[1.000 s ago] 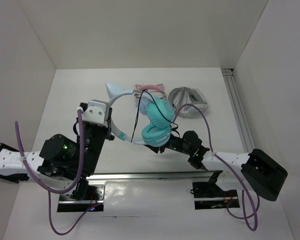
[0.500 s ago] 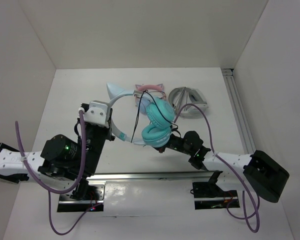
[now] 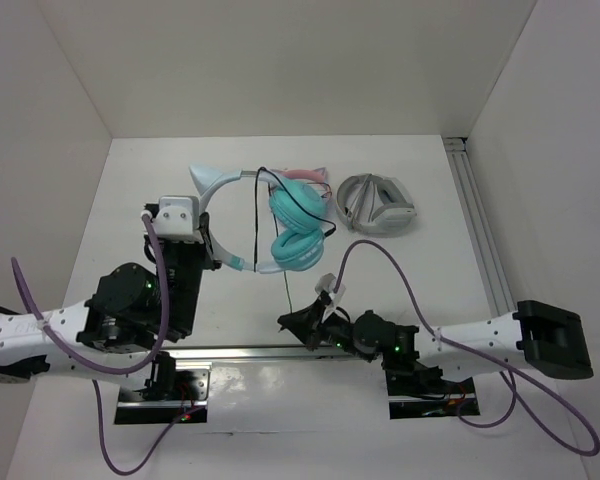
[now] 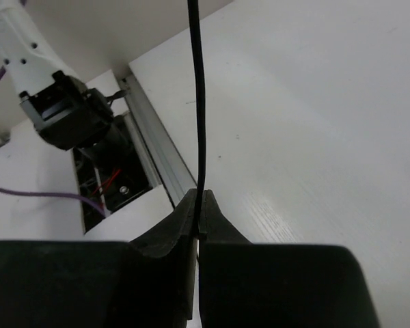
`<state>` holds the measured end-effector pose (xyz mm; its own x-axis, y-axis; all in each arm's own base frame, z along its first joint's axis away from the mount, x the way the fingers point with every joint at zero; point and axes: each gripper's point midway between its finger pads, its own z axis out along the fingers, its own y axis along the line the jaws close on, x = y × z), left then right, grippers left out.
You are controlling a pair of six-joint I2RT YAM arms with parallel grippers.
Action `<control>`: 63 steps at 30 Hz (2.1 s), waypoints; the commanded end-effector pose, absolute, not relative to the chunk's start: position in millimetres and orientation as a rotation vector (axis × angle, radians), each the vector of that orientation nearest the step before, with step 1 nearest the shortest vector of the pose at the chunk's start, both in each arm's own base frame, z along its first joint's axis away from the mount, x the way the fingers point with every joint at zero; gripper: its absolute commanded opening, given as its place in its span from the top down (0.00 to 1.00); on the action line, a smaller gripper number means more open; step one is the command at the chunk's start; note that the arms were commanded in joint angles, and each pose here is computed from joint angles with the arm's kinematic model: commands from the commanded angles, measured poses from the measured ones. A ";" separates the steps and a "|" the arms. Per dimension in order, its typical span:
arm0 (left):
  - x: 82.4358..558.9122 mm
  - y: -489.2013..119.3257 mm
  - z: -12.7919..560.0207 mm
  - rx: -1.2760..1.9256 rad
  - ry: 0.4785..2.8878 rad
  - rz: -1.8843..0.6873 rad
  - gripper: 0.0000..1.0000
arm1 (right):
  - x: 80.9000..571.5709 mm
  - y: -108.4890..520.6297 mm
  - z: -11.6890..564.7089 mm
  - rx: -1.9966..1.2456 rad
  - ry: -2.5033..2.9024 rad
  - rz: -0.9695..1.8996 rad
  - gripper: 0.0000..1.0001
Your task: Wrap the headphones
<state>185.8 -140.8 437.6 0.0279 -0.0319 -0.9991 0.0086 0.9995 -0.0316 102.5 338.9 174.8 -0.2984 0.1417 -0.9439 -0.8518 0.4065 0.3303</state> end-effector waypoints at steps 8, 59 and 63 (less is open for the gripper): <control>212.5 -148.1 450.6 -0.258 1.509 0.012 1.00 | 133.0 334.8 149.2 -0.427 1.702 0.730 1.00; 312.6 -67.3 280.1 -0.396 1.963 0.049 1.00 | 92.9 413.8 216.1 -0.937 1.590 0.626 1.00; 307.2 -69.5 289.8 -0.250 1.972 0.155 1.00 | 103.4 399.9 224.8 -0.920 1.612 0.504 1.00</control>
<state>294.5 -70.0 232.2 -0.5348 -0.1344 -0.8343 -0.2500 0.9682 0.0043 92.5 416.8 200.8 -0.0714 -0.2627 -0.9622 -0.8390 0.5375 -0.0845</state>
